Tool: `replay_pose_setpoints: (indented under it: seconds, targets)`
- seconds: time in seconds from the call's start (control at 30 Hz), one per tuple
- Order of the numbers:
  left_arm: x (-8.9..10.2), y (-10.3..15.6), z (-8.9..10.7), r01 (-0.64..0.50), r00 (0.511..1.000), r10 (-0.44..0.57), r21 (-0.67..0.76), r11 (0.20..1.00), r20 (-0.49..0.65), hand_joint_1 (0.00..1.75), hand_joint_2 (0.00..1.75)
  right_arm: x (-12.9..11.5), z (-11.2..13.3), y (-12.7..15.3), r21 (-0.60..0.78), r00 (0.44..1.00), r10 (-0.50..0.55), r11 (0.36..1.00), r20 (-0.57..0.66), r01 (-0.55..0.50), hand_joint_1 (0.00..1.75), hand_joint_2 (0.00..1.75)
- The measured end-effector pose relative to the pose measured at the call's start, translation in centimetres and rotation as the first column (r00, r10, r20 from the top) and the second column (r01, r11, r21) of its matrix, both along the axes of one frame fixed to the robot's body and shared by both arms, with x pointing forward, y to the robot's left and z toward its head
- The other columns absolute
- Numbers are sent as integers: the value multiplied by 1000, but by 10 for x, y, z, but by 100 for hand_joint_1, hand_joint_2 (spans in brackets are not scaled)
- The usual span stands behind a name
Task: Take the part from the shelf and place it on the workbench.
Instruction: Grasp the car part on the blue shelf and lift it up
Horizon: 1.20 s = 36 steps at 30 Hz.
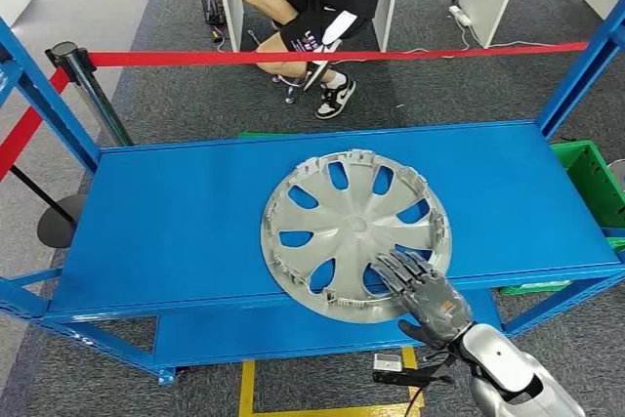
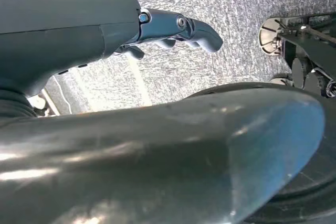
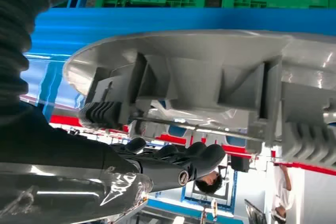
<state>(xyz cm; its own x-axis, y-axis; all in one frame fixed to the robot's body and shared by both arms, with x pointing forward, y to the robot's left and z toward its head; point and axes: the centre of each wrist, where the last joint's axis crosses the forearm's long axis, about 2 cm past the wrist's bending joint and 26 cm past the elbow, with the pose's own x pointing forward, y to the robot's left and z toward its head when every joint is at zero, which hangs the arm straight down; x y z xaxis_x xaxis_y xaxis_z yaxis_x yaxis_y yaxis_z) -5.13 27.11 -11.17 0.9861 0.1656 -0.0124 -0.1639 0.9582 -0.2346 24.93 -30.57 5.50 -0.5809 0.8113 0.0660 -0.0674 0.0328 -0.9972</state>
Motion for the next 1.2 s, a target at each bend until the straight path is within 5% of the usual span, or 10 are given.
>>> replay_pose_setpoints:
  seconds: [0.27,0.4,1.2]
  targets:
    - [0,0,0,14,1000,-14,-1,1000,-2,0,0,6,-4,6,4,1000,-3,1000,-3,3,7,175]
    - [1,0,0,17,1000,-17,-2,1000,-4,0,0,9,-6,8,3,1000,-3,1000,-8,3,175,175]
    - [2,0,0,32,999,-32,-3,999,-4,0,0,11,-2,6,95,1000,-11,995,7,10,175,175]
